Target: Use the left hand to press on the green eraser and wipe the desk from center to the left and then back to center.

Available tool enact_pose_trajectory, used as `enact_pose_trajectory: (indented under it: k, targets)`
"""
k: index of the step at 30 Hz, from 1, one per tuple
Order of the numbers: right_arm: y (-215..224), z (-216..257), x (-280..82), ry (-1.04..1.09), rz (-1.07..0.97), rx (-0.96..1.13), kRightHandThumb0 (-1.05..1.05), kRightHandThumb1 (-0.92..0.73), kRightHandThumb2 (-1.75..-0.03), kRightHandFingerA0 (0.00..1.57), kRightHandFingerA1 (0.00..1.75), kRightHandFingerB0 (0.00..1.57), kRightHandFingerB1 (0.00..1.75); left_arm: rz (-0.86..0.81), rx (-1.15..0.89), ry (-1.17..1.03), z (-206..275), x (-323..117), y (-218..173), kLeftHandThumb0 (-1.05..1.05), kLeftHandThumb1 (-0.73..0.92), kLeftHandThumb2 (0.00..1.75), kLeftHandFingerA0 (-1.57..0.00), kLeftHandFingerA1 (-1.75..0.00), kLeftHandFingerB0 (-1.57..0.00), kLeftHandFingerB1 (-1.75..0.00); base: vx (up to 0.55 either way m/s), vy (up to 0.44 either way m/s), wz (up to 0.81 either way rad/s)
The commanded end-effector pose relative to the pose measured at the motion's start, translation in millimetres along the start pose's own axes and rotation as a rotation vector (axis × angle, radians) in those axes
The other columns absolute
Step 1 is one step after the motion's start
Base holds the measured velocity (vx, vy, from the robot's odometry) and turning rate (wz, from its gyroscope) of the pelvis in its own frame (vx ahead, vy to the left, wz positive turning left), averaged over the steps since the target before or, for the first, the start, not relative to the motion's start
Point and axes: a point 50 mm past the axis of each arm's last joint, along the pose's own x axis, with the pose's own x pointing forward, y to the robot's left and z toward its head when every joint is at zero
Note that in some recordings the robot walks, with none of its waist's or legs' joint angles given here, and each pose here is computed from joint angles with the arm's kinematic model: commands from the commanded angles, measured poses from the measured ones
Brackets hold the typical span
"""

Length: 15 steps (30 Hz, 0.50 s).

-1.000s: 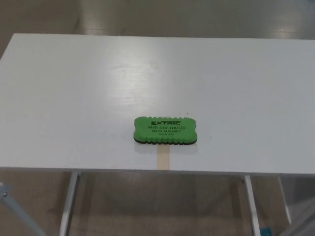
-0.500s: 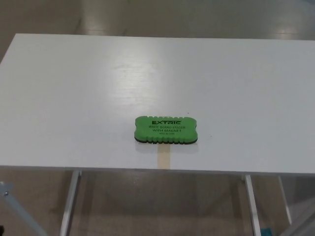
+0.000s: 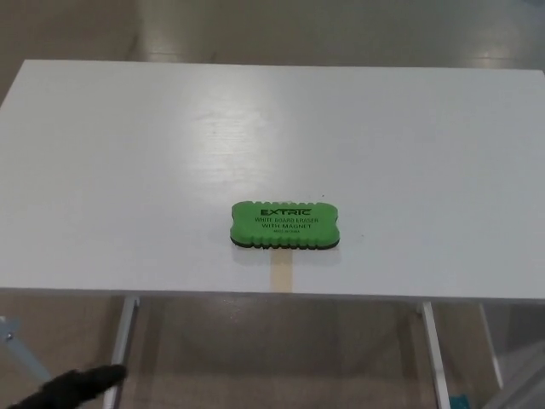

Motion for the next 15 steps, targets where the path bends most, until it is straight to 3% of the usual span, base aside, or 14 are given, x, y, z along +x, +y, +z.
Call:
enact_pose_trajectory:
  k: [1,9,15]
  targets:
    - [8.4,-7.7,-7.2,-0.014,0.098,-0.048,-0.36,-0.68,-0.61,0.61,0.55,0.50,0.37,-0.529,-0.021,-0.052,24.0,-4.4,-61.4,-0.26,0.62,0.59,-0.59,-0.43,-0.58,-0.38,0.00,0.000,0.00]
    - [7.5,-8.3,-4.5,-0.001,0.103,-0.058,-0.35,-0.68,-0.61,0.60,0.54,0.51,0.37,-0.739,-0.001,-0.109,56.1,0.1,-92.5,-0.25,0.63,0.59,-0.59,-0.42,-0.54,-0.37,0.00,0.000,0.00]
    - [8.3,-9.3,-4.5,-0.007,0.111,-0.081,-0.35,-0.67,-0.61,0.59,0.53,0.50,0.37,-0.830,0.115,-0.269,106.6,8.4,-110.4,-0.28,0.65,0.59,-0.54,-0.42,-0.51,-0.36,0.00,0.000,0.00]
